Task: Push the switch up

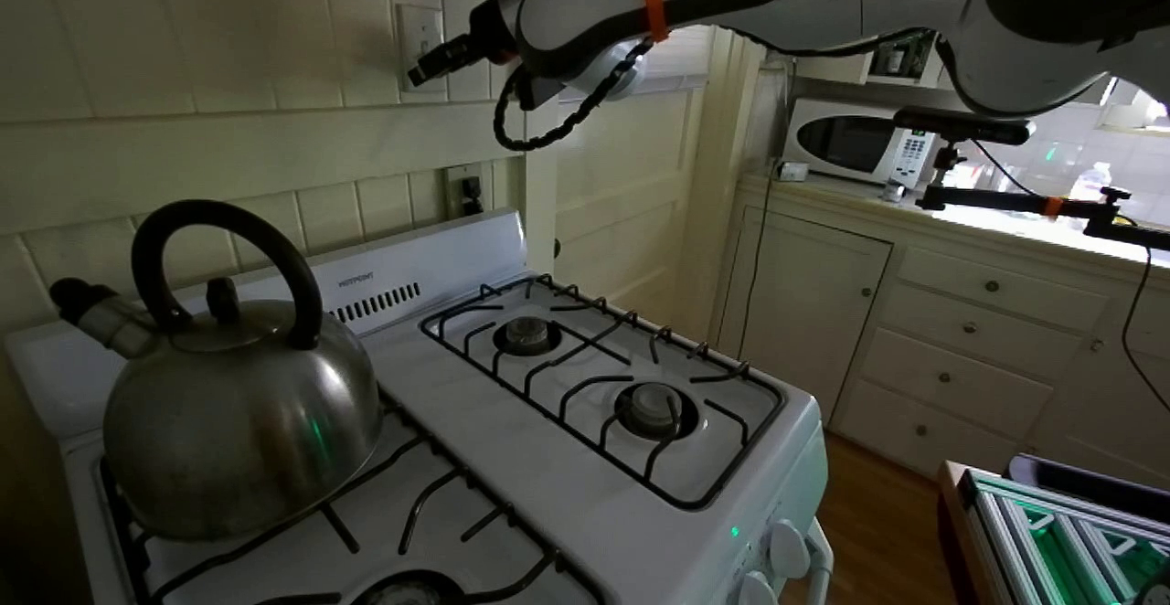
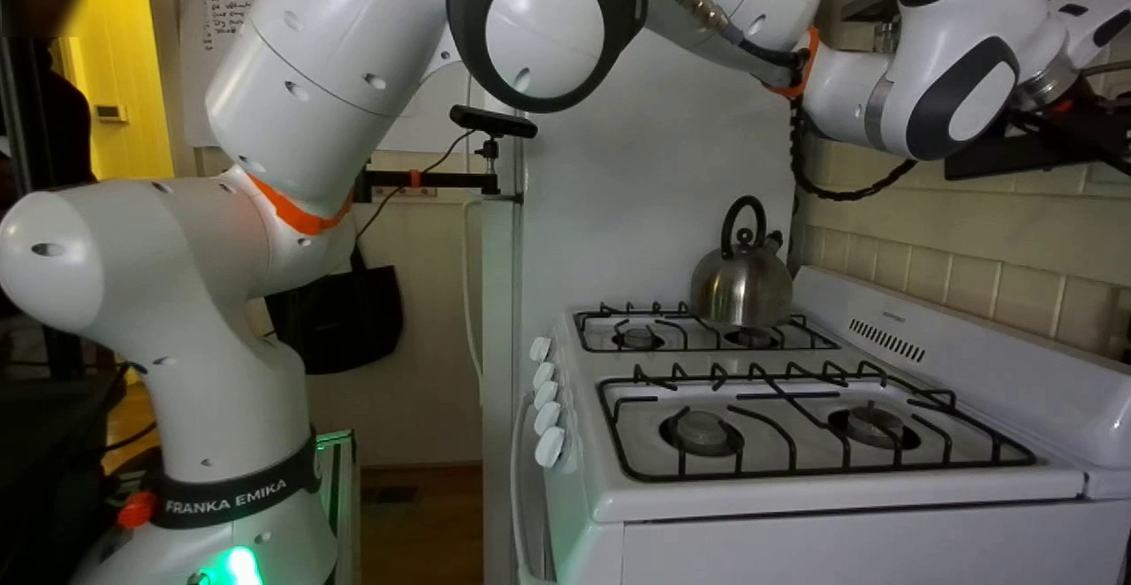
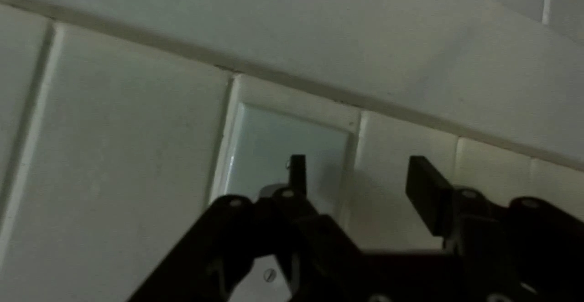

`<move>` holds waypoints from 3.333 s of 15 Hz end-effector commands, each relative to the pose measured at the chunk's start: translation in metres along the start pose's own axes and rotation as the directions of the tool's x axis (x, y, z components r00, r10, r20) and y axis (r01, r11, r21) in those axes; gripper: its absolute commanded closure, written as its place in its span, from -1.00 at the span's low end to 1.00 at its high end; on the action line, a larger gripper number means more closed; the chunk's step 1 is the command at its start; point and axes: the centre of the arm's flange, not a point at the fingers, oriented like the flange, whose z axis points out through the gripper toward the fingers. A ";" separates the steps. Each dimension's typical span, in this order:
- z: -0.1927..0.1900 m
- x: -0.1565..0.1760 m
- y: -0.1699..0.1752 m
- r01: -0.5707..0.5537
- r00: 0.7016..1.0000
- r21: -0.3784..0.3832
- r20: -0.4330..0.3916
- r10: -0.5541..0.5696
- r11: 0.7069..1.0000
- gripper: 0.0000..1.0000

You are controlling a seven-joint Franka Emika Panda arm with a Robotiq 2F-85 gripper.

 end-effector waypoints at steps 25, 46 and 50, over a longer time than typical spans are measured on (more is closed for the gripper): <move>0.012 0.001 -0.001 0.052 0.994 -0.165 -0.082 -0.067 0.985 1.00; -0.001 0.016 0.008 -0.092 0.985 -0.234 -0.166 0.053 0.968 1.00; -0.006 0.019 0.007 -0.121 0.982 -0.222 -0.173 0.083 0.968 1.00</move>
